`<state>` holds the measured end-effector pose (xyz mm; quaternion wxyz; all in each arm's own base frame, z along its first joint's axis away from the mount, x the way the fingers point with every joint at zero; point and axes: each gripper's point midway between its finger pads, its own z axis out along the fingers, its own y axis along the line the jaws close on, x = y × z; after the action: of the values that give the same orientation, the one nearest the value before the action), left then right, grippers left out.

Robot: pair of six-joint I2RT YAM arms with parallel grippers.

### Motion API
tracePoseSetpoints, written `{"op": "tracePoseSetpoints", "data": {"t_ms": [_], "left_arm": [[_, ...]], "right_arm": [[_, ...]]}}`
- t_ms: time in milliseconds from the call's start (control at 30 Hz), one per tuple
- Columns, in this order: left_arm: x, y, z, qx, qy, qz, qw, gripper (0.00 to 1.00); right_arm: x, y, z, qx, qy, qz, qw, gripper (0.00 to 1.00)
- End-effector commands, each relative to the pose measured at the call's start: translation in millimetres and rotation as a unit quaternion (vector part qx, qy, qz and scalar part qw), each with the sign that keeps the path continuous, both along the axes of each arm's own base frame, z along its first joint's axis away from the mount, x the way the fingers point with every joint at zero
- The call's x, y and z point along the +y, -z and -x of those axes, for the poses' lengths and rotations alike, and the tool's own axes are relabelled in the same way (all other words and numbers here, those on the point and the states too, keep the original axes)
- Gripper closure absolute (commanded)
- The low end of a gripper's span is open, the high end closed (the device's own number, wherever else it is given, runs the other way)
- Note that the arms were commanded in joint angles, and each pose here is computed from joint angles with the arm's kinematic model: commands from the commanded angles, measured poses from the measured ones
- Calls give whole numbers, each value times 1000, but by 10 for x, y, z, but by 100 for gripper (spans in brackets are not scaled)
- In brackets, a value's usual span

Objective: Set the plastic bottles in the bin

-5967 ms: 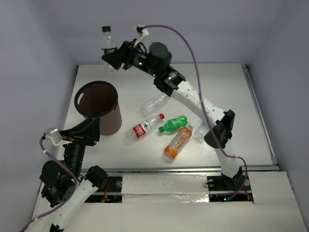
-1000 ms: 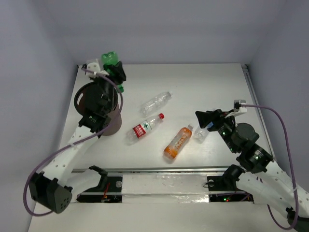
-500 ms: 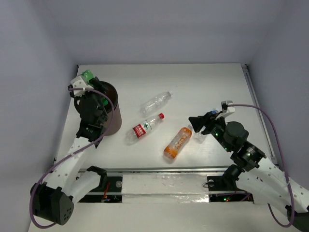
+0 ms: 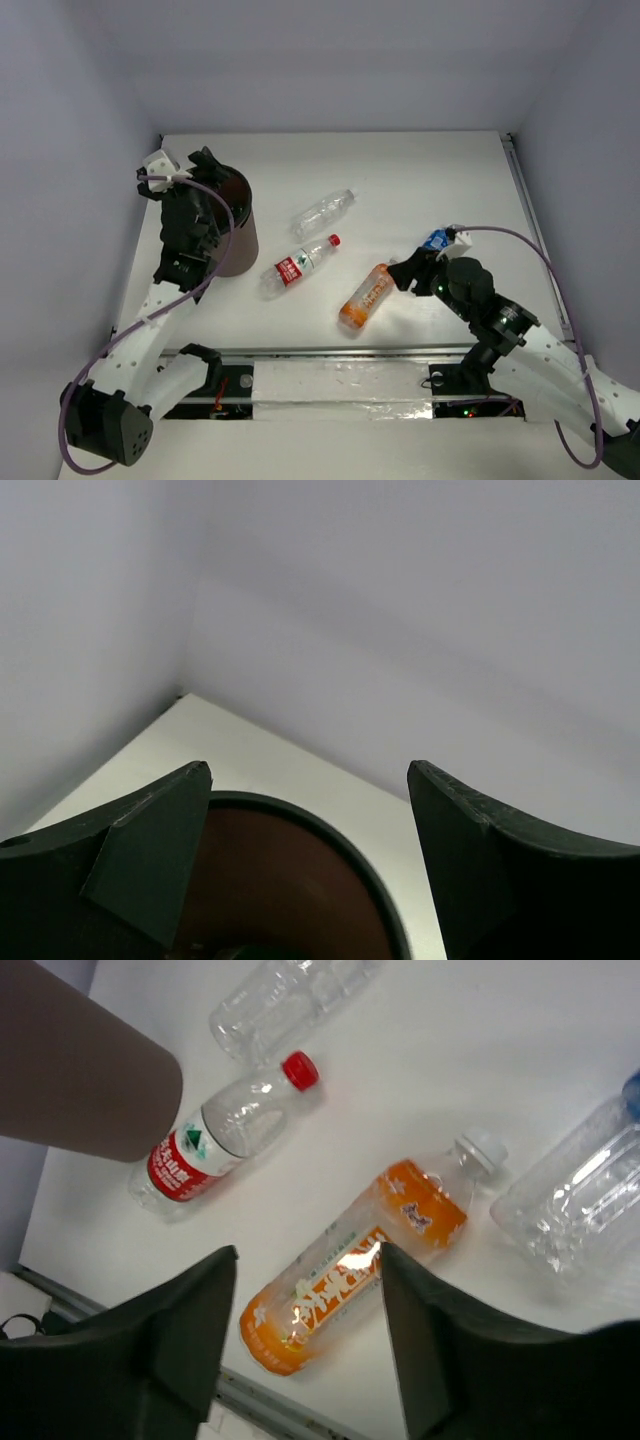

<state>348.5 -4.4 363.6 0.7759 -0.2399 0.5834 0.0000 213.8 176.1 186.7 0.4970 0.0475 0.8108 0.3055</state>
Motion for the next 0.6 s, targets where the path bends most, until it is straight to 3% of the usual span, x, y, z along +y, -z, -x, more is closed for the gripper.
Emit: {"op": "tracePoseSetpoints", "data": {"t_ms": [0,33,167,267,400,433,567], "left_arm": [[-116,-569,168,-73,57,29,995,23],[-242,-574,168,-68,94,20,993,25],[-672,-789,393,-75,205,15,976,34],[-988,-783,596,-60,292,-2,955,48],[-1411,-523,847,-7,417,-33,908,79],[-1540,-323,939,21,457,-44,888,80],[-1747,158,1208,73,536,-64,839,78]], "right_arm": [[-7,234,112,54,6,-11,998,28],[5,250,125,64,7,-18,998,16],[-15,383,123,93,23,-10,995,11],[-29,504,123,119,35,4,992,11],[49,676,98,151,36,12,988,9],[110,758,79,167,35,13,985,7],[259,911,-9,202,42,8,978,0]]}}
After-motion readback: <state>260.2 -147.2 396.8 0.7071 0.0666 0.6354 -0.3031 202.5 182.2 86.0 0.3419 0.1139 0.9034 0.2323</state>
